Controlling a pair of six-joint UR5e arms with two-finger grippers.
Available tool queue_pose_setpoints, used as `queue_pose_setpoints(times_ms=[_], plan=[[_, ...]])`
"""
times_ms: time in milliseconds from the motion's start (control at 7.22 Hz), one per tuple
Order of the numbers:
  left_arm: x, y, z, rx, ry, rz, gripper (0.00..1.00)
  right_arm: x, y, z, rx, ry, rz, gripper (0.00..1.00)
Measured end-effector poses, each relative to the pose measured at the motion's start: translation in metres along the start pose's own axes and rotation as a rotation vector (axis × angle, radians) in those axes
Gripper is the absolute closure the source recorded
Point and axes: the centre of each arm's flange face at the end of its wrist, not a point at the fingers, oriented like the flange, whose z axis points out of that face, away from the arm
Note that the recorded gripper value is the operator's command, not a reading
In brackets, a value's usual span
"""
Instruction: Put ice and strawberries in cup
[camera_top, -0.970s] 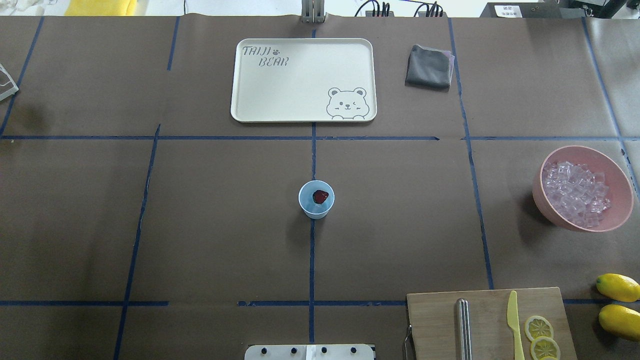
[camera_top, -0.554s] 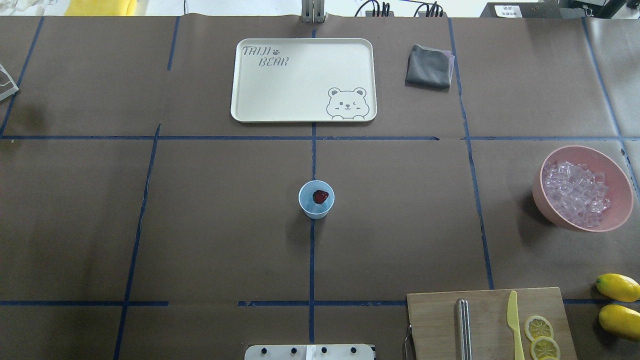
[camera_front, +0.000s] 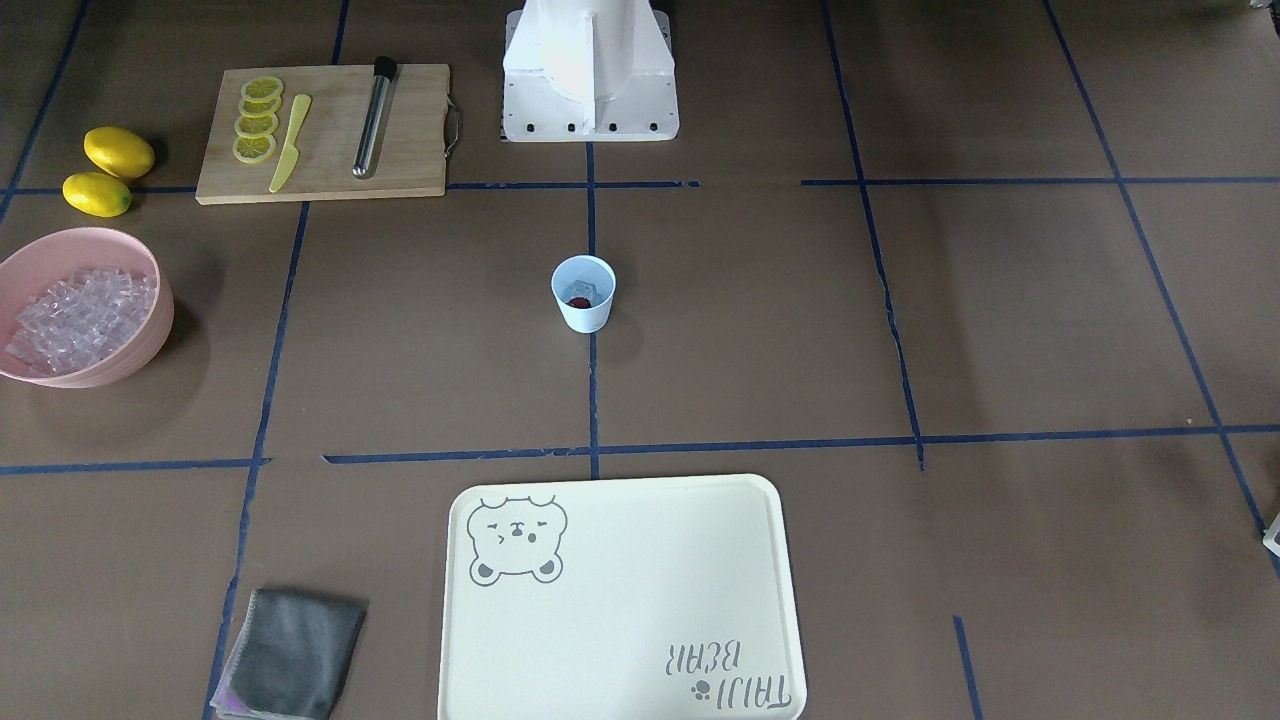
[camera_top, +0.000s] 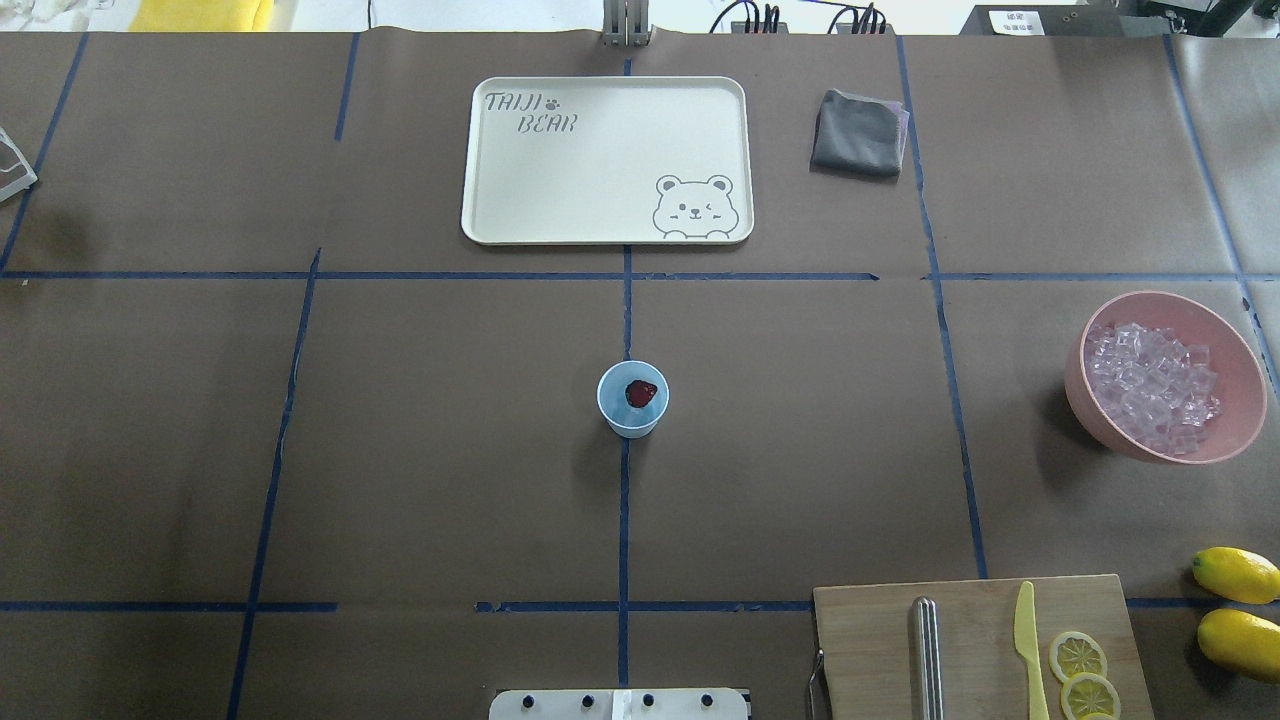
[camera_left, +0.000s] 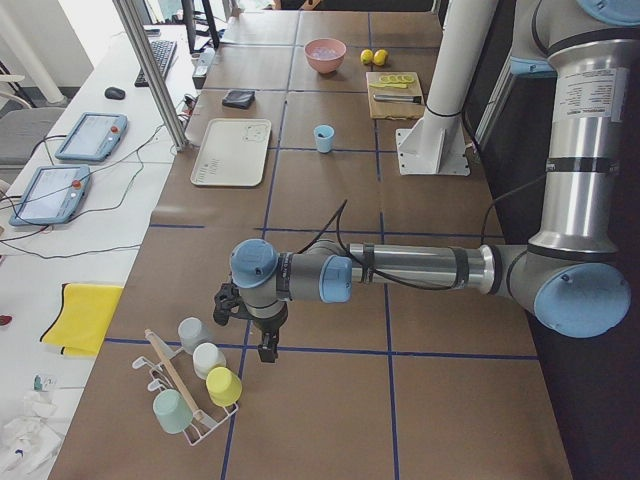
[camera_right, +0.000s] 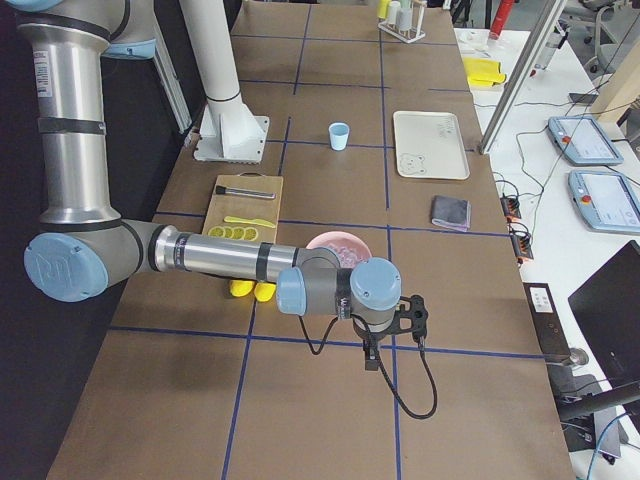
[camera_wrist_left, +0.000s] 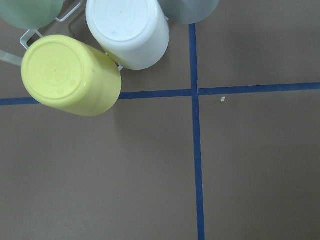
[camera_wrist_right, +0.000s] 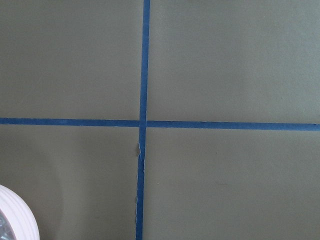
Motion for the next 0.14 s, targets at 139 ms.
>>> queue_pose_setpoints(times_ms=[139], plan=[[0.0, 0.0, 0.0, 0.0, 0.0, 0.0, 0.0, -0.0001, -0.0002, -0.0001, 0.0, 0.0, 0.0, 0.0]])
